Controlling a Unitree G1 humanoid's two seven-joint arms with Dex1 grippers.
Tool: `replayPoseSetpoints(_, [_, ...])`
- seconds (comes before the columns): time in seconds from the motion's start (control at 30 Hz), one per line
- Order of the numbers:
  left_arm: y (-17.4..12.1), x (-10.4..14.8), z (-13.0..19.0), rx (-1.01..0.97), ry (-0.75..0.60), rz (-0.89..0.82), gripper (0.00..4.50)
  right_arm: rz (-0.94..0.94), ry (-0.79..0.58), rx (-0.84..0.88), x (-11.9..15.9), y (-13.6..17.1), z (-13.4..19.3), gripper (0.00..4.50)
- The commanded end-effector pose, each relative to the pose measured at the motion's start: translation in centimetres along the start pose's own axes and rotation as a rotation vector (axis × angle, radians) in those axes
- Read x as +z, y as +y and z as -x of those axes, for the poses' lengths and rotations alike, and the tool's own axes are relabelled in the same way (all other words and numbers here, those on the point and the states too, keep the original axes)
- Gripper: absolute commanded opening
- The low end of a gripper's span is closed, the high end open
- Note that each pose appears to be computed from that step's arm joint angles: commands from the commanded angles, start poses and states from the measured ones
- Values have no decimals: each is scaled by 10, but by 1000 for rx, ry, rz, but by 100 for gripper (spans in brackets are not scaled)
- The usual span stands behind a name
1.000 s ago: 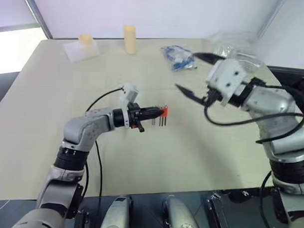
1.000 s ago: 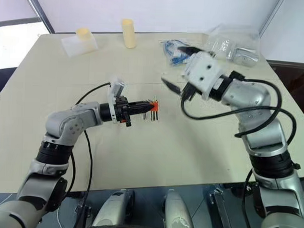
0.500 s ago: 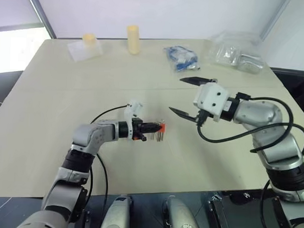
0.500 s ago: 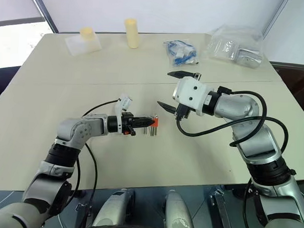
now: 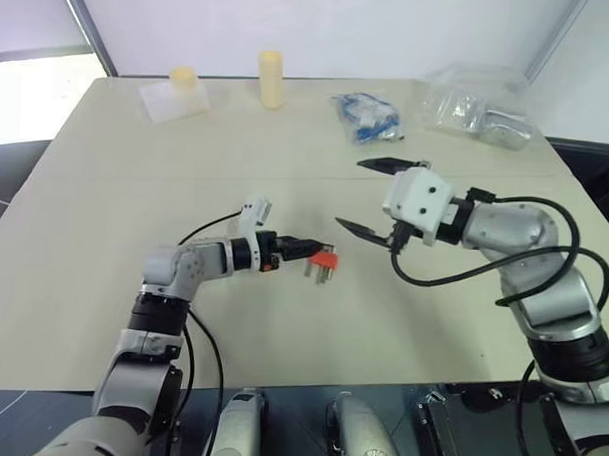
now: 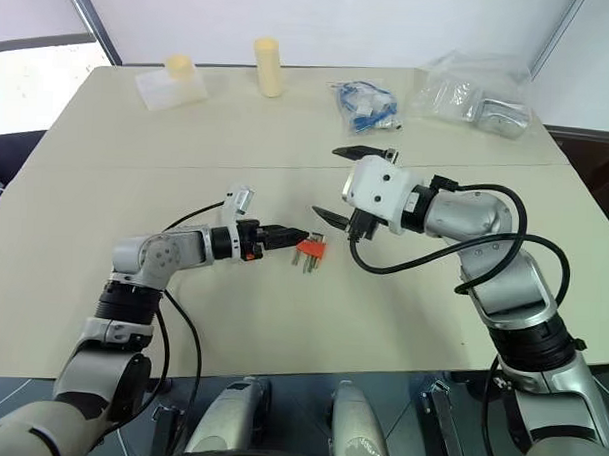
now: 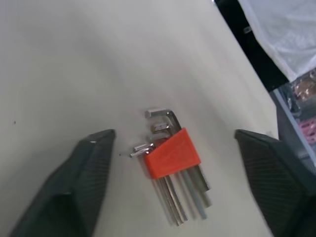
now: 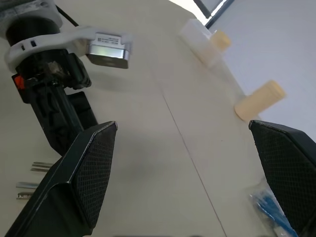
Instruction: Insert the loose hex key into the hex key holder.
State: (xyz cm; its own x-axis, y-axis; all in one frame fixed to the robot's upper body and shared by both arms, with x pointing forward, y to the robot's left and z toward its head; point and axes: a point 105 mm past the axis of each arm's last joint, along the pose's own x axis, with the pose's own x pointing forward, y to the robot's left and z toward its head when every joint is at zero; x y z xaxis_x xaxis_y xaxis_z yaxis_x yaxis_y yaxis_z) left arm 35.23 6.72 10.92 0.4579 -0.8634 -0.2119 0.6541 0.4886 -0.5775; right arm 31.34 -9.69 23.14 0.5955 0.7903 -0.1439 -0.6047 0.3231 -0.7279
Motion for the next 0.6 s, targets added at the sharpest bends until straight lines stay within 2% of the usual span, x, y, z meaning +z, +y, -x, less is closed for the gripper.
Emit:
replayPoseSetpoints(0.03, [11, 6, 15, 57, -15, -27, 447, 33, -34, -4, 12, -2, 0, 445])
replayPoseSetpoints(0.1, [13, 9, 22, 69, -19, -50, 447, 32, -32, 3, 11, -2, 1, 445])
replayPoseSetpoints(0.23, [10, 21, 41, 70, -16, -215, 447, 7, -11, 35, 6, -1, 5, 445])
replayPoseSetpoints(0.43, [-17, 49, 65, 10, -42, -458, 447, -10, 93, 148, -14, 3, 19, 445])
replayPoseSetpoints(0.6, [-31, 57, 89, 3, -9, -640, 447, -8, 187, 258, -30, 6, 36, 445])
